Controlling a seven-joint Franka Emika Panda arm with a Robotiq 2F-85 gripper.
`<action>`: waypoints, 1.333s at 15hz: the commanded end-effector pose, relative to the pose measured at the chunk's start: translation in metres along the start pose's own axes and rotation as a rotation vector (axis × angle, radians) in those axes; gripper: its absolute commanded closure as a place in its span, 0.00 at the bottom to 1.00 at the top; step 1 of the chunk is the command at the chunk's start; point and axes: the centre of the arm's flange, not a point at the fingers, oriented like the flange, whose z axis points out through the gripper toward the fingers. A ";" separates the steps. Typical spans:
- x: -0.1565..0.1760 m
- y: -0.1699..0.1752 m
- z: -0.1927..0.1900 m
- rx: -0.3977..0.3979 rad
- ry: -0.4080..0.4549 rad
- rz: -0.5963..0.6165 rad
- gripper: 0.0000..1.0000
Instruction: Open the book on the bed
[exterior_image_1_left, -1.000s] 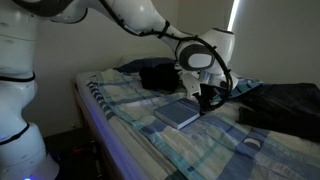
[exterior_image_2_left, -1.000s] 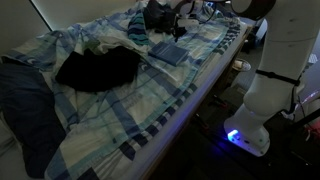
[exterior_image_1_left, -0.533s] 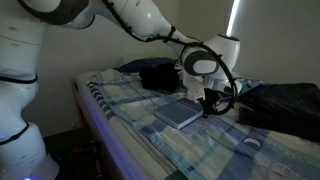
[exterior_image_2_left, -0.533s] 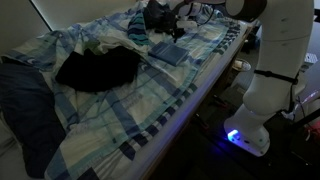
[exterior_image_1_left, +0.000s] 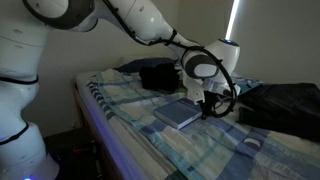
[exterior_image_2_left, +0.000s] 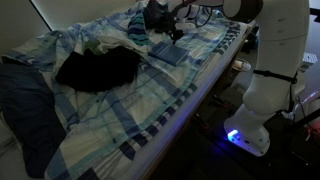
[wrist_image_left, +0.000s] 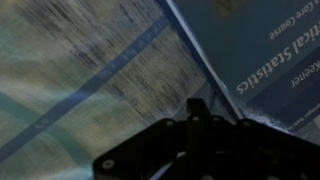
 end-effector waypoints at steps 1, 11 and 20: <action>0.002 -0.005 -0.007 0.026 -0.012 -0.013 1.00; -0.004 -0.019 -0.003 0.040 -0.031 -0.040 1.00; -0.006 -0.025 -0.006 0.039 -0.027 -0.053 1.00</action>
